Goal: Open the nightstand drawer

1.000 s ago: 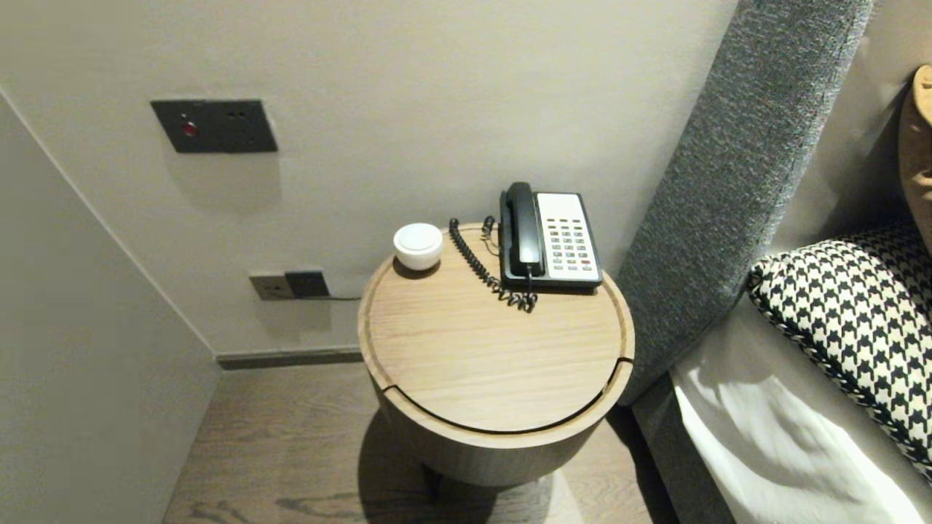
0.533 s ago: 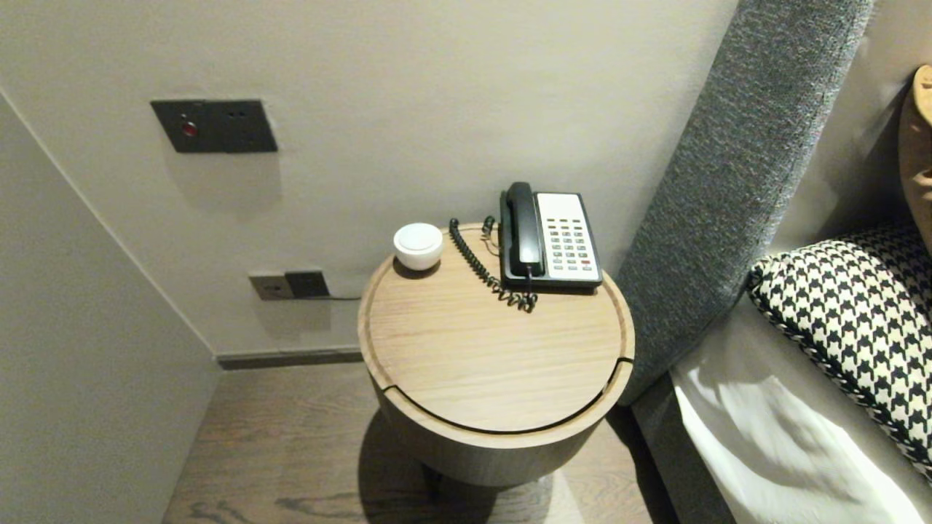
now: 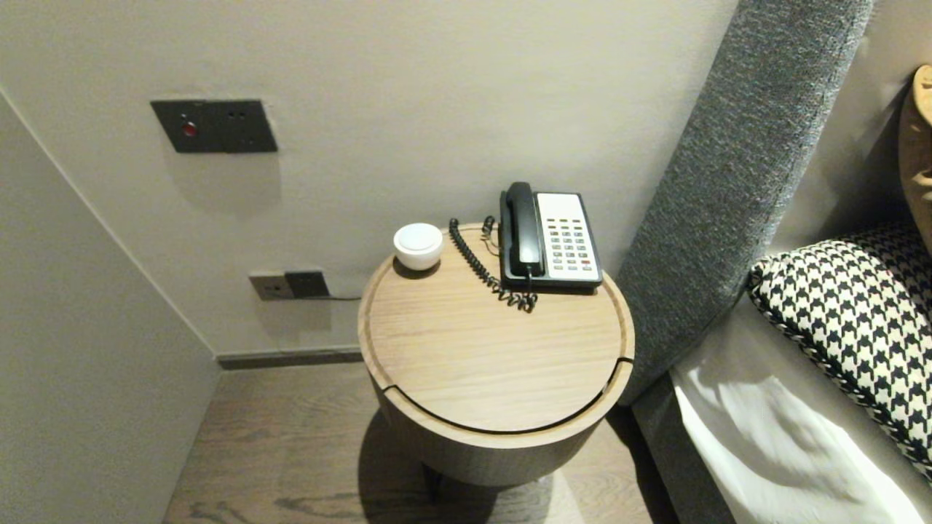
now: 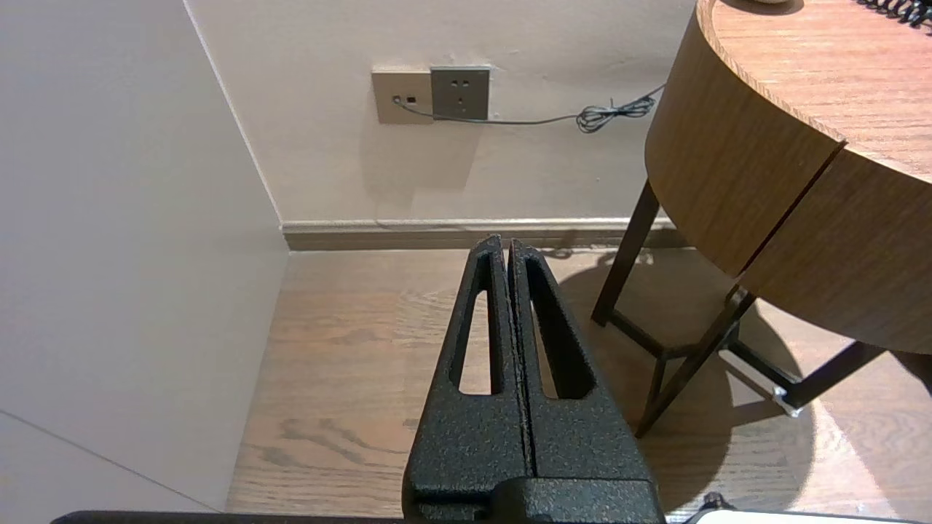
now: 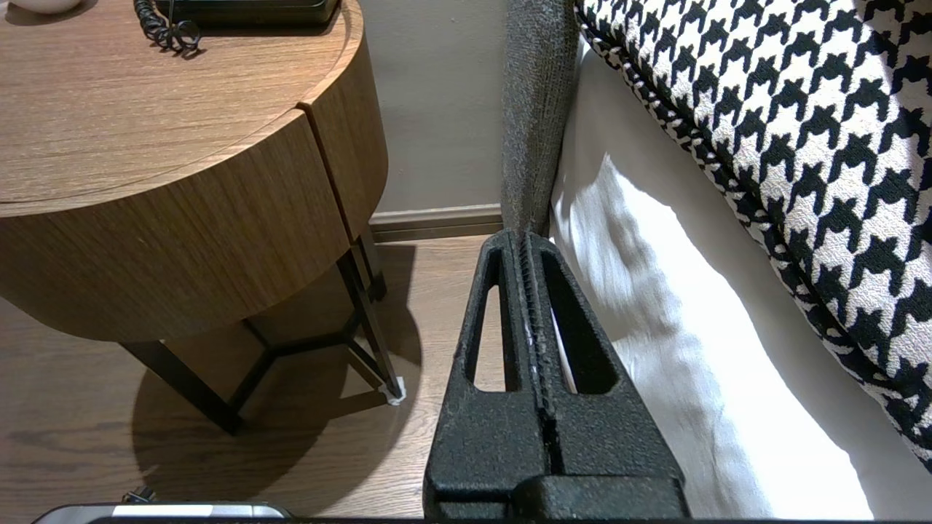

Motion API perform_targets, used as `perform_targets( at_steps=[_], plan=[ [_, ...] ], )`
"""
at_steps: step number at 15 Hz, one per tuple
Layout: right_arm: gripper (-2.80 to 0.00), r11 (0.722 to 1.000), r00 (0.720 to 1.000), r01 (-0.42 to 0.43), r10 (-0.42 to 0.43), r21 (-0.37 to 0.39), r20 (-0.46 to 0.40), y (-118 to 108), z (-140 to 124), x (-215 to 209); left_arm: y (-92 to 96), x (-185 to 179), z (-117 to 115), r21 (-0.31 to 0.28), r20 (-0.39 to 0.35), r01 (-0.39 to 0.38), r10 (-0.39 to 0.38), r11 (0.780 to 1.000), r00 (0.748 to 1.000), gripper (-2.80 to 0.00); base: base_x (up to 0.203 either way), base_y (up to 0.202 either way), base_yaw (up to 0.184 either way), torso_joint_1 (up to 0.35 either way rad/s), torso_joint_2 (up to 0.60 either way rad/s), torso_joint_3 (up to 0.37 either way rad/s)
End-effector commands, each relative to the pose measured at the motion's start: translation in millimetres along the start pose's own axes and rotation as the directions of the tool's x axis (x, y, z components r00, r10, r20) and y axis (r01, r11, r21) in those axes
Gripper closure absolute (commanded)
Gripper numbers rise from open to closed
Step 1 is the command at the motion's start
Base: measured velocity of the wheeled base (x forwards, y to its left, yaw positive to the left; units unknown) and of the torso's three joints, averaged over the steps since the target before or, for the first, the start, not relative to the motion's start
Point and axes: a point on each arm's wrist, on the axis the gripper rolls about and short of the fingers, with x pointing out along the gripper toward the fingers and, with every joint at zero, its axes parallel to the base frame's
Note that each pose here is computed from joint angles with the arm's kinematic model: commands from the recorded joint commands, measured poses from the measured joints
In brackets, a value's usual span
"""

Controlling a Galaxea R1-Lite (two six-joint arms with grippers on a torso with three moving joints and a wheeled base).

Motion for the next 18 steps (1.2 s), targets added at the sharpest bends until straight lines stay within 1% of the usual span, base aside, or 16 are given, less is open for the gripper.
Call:
perform_targets(
  at_steps=[1,18],
  plan=[
    [0.00,1.000,0.999,0.001,-0.001,0.000,-0.041,-0.2,-11.3,2.1,0.0,0.0,0.0,0.000,0.000,-0.001,0.001,1.000,1.000,0.00,0.000,0.000,0.000,0.000,0.00,0.000],
    [0.00,1.000,0.999,0.001,-0.001,0.000,-0.041,-0.2,-11.3,2.1,0.0,0.0,0.0,0.000,0.000,0.001,-0.001,1.000,1.000,0.00,0.000,0.000,0.000,0.000,0.00,0.000]
  ],
)
